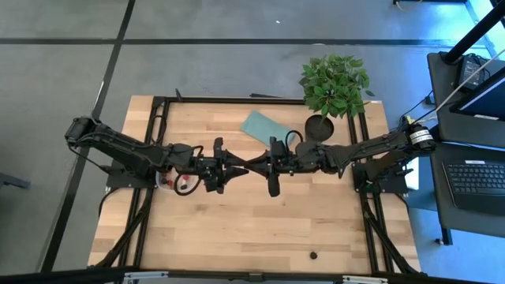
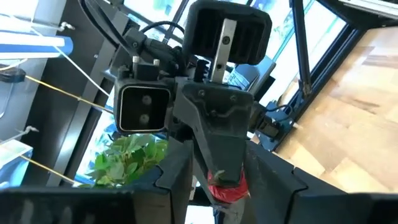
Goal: Pick and placing Produce into tupperware
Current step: Put the red cherry into the transparent bin
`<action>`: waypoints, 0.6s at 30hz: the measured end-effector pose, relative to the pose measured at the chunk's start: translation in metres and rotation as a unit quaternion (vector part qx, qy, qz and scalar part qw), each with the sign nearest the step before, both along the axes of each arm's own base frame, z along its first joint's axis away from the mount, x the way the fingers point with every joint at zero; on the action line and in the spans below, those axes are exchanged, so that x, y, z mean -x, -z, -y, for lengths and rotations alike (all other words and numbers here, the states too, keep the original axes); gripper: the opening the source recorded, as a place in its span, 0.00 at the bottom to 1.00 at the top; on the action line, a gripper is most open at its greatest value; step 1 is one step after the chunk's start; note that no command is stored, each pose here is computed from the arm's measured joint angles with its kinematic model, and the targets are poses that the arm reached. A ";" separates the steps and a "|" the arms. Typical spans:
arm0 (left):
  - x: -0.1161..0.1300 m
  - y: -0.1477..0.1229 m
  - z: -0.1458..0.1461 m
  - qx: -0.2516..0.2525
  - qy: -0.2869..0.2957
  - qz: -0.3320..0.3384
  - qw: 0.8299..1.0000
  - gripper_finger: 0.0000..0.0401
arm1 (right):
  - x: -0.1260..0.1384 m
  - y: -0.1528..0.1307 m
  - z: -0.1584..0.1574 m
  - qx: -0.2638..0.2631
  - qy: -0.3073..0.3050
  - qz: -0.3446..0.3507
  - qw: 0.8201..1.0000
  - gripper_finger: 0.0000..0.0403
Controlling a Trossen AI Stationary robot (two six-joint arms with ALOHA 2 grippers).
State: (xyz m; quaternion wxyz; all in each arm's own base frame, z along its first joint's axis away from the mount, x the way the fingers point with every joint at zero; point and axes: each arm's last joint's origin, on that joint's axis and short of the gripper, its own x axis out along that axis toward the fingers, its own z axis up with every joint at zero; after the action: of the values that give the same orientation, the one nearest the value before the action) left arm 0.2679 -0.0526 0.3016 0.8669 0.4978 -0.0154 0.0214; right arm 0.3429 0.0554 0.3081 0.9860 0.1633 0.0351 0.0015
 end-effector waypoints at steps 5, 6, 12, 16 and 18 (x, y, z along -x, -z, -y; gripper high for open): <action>-0.001 0.001 -0.005 0.002 -0.009 -0.002 1.000 0.29 | 0.000 -0.001 0.000 -0.001 0.003 0.004 1.000 0.08; -0.001 0.001 -0.006 0.009 -0.010 -0.003 1.000 0.28 | 0.000 -0.001 0.001 -0.001 0.003 0.004 1.000 0.08; -0.001 0.001 -0.006 0.016 -0.010 -0.003 1.000 0.28 | 0.000 -0.001 0.000 -0.001 0.003 0.006 1.000 0.07; -0.001 0.001 -0.006 0.012 -0.011 -0.003 1.000 0.31 | 0.000 -0.001 0.000 -0.001 0.002 0.006 1.000 0.07; -0.001 0.001 -0.006 0.011 -0.012 -0.003 1.000 0.33 | 0.000 -0.001 0.000 -0.001 0.002 0.006 1.000 0.07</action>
State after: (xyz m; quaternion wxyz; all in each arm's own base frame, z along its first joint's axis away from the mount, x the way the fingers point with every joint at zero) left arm 0.2690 -0.0464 0.3010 0.8720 0.4885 -0.0068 0.0309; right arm 0.3430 0.0551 0.3092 0.9860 0.1640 0.0292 0.0006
